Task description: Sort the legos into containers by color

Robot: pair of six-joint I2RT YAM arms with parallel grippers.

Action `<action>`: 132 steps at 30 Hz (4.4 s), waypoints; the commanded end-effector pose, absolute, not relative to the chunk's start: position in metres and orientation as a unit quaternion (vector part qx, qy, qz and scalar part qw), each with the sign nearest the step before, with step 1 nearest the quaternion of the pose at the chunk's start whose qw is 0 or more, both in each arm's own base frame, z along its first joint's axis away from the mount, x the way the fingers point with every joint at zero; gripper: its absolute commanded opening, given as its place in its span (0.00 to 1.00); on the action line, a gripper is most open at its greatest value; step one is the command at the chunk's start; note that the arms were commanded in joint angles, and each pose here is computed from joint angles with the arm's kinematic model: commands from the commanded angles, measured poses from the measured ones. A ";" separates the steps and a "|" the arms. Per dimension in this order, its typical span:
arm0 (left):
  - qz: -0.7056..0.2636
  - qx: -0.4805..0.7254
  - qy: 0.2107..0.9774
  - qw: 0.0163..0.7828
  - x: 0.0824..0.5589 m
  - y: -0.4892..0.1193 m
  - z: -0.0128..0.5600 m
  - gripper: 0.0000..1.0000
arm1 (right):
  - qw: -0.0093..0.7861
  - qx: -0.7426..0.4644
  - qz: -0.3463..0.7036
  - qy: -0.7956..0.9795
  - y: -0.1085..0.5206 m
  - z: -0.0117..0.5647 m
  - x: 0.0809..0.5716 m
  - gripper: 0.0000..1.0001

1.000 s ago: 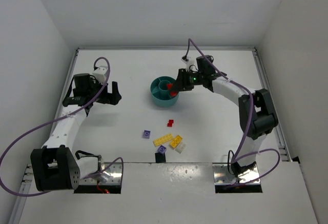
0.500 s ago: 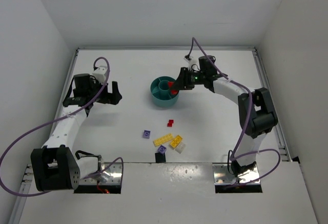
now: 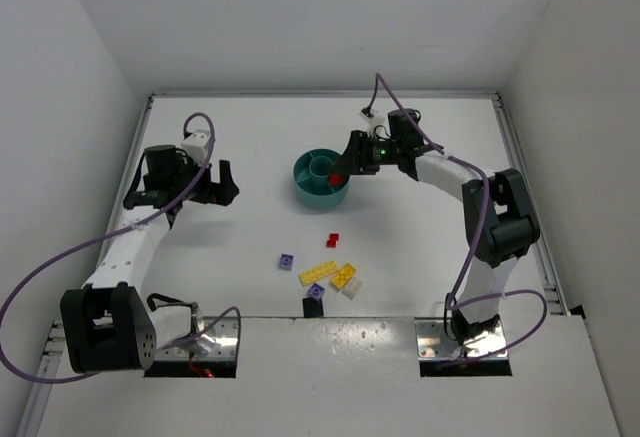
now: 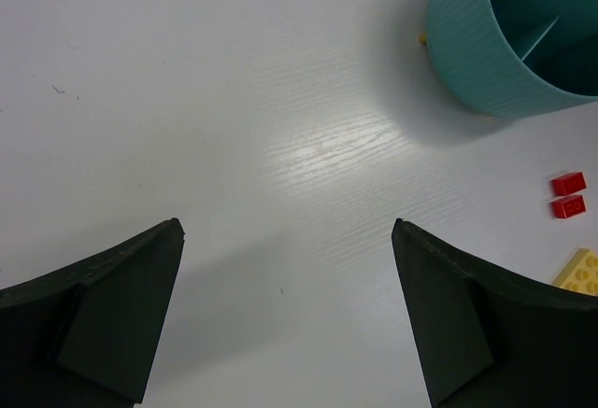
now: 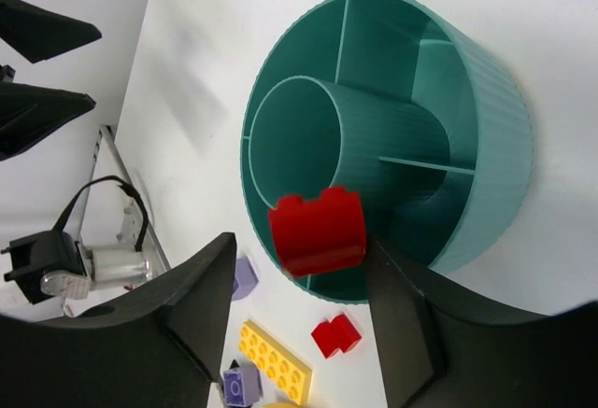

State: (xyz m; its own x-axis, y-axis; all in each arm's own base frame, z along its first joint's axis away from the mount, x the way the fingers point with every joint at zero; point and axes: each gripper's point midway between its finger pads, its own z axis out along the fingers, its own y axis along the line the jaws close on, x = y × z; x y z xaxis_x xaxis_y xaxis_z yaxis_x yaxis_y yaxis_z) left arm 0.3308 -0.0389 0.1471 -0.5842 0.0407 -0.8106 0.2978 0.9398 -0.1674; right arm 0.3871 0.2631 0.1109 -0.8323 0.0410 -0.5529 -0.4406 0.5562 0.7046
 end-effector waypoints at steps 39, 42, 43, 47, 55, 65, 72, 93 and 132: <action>-0.138 0.109 0.858 0.482 0.322 -0.038 0.155 1.00 | 0.251 -0.579 0.218 0.745 0.258 0.046 0.240 0.57; -0.132 0.110 0.859 0.483 0.322 -0.036 0.155 1.00 | 0.258 -0.586 0.184 0.746 0.258 0.032 0.249 0.62; -0.132 0.110 0.859 0.483 0.322 -0.036 0.155 1.00 | 0.270 -0.584 0.171 0.747 0.258 0.034 0.256 0.62; -0.129 0.114 0.858 0.483 0.323 -0.036 0.155 1.00 | 0.267 -0.586 0.160 0.748 0.266 0.027 0.267 0.72; -0.122 0.117 0.856 0.488 0.323 -0.034 0.157 1.00 | 0.243 -0.584 0.178 0.754 0.280 0.017 0.263 0.79; -0.120 0.121 0.856 0.488 0.323 -0.033 0.157 1.00 | 0.223 -0.582 0.172 0.763 0.288 0.003 0.266 0.80; -0.121 0.120 0.858 0.485 0.321 -0.034 0.153 1.00 | 0.216 -0.584 0.156 0.766 0.284 -0.008 0.269 0.75; -0.119 0.124 0.857 0.485 0.323 -0.033 0.152 1.00 | 0.201 -0.590 0.137 0.770 0.273 -0.015 0.262 0.33; -0.119 0.123 0.851 0.496 0.328 -0.033 0.159 1.00 | 0.382 -0.424 0.156 0.806 0.274 0.124 0.397 0.28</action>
